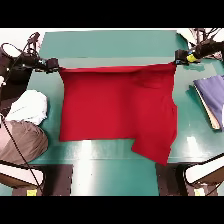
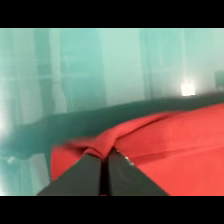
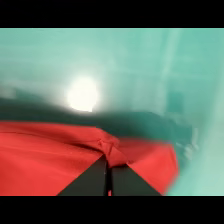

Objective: Fold the shirts.

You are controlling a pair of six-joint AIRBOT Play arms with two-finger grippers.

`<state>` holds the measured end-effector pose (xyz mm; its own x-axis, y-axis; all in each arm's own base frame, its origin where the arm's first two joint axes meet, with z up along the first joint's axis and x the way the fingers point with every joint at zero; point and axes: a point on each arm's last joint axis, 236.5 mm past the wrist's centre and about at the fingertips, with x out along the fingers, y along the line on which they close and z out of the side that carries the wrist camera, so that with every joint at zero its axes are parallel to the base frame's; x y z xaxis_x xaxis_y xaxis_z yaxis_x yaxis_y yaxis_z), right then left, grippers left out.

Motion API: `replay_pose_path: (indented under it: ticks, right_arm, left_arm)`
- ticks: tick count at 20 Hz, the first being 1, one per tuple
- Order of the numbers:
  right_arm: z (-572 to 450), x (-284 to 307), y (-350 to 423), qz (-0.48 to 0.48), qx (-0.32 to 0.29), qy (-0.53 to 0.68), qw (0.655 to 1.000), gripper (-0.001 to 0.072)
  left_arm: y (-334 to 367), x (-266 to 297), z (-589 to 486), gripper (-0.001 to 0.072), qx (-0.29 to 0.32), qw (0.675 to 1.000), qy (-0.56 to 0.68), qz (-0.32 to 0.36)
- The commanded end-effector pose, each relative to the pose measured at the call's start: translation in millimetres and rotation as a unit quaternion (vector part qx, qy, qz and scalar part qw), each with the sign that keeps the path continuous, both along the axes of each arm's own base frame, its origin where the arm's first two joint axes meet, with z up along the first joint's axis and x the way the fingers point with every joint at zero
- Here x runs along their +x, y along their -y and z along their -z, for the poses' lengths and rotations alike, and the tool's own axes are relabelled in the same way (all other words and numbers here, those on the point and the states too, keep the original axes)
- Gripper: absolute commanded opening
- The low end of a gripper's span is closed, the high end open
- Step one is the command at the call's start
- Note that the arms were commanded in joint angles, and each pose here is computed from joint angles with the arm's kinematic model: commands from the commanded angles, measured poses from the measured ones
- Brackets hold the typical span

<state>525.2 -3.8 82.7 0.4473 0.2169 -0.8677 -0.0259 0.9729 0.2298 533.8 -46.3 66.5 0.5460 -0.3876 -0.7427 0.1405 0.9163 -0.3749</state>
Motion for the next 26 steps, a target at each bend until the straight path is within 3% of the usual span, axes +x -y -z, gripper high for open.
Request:
replay_pose_path:
  ticks: [1, 5, 10, 13, 14, 15, 16, 17, 18, 23, 26]
  right_arm:
    - [14, -27, 25, -0.003, -0.087, -0.041, 0.995, 0.0016]
    - [63, -69, 20, -0.005, -0.086, -0.085, 0.993, 0.0016]
    - [93, -82, -19, 0.01, 0.006, -0.077, 0.997, 0.0017]
    - [112, -99, -27, 0.009, 0.017, -0.109, 0.994, 0.0018]
    - [116, -103, -27, 0.014, 0.02, -0.118, 0.993, 0.0018]
    - [119, -106, -26, 0.023, 0.023, -0.126, 0.992, 0.0021]
    - [119, -109, -24, 0.03, 0.027, -0.132, 0.99, 0.0053]
    - [117, -111, -25, 0.027, 0.027, -0.138, 0.99, 0.0234]
    - [112, -114, -24, 0.024, 0.028, -0.145, 0.989, 0.0338]
    - [63, -146, 11, 0.041, 0.025, -0.117, 0.992, 0.0338]
    - [55, -183, 24, 0.07, 0.028, -0.114, 0.991, 0.0339]
  left_arm:
    - [-1, -26, 20, 0.0021, 0.024, 0.997, -0.054, 0.04]
    - [1, -52, 72, 0.0022, 0.012, 0.993, -0.114, 0.035]
    - [4, -74, 110, 0.0023, 0.0, 0.988, -0.154, 0.025]
    - [8, -84, 112, 0.0024, -0.005, 0.984, -0.175, 0.032]
    - [7, -87, 113, 0.0079, -0.008, 0.983, -0.184, 0.025]
    - [8, -89, 113, 0.0396, -0.011, 0.981, -0.191, 0.021]
    - [8, -89, 113, 0.0547, -0.014, 0.981, -0.194, 0.018]
    - [7, -90, 110, 0.0537, -0.013, 0.981, -0.192, 0.017]
    - [5, -90, 102, 0.0537, -0.012, 0.983, -0.185, 0.015]
    - [-57, -144, 70, 0.0538, 0.118, 0.974, -0.195, -0.004]
    - [-37, -209, 86, 0.0537, 0.091, 0.971, -0.222, -0.002]
